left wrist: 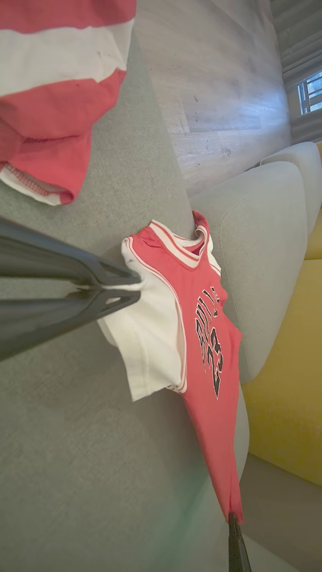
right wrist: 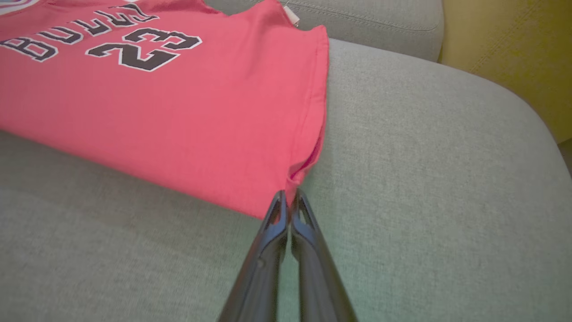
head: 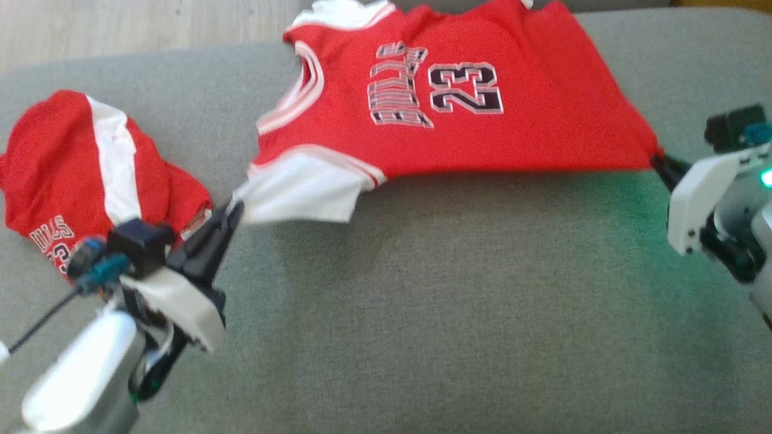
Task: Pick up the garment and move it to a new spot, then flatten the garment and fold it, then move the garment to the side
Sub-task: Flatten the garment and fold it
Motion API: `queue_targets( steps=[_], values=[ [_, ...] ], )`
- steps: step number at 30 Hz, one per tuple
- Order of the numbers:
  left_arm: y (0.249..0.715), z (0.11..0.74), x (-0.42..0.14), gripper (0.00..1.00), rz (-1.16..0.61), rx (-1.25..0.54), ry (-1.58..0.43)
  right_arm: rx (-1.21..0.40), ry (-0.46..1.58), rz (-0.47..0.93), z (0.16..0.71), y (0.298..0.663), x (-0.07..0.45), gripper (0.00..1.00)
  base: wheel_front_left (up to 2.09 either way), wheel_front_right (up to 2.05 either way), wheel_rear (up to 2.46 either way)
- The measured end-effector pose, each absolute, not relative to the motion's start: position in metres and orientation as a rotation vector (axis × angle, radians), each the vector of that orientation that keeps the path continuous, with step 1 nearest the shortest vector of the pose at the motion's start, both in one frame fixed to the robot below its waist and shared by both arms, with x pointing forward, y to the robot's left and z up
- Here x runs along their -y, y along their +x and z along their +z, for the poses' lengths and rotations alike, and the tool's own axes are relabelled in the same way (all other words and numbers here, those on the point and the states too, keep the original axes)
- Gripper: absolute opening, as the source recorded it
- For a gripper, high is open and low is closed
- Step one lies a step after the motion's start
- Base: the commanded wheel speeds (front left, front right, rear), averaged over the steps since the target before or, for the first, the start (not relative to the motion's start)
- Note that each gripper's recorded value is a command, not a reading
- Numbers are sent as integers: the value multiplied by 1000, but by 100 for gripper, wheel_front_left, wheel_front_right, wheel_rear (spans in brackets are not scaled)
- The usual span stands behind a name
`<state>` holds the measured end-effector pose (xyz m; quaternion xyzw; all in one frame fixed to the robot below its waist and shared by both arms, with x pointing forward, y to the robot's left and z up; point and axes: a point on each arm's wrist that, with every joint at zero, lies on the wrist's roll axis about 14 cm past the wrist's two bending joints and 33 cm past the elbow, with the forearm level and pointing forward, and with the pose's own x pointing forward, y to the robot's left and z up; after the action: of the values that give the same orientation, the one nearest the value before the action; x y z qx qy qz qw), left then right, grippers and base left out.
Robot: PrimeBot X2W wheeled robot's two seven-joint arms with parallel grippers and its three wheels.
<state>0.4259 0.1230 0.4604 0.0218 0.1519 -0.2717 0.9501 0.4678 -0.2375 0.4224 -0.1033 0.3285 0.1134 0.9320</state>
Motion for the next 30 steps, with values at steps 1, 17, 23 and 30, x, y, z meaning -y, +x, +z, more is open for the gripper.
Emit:
queue_targets(
  steps=[1, 17, 23, 30],
  values=[
    [419, 460, -122, 0, -556, -320, 40, -685, -212, 238, 422, 462, 238, 0, 0, 0, 0],
    [319, 463, -108, 0, -629, -491, -95, -880, -144, 304, 425, 374, 247, 0, 0, 0, 0],
    [310, 466, -104, 0, -647, -515, -104, -919, -131, 335, 422, 361, 247, 0, 0, 0, 0],
    [334, 470, -109, 0, -629, -482, -51, -911, -118, 333, 425, 374, 246, 0, 0, 0, 0]
  ],
)
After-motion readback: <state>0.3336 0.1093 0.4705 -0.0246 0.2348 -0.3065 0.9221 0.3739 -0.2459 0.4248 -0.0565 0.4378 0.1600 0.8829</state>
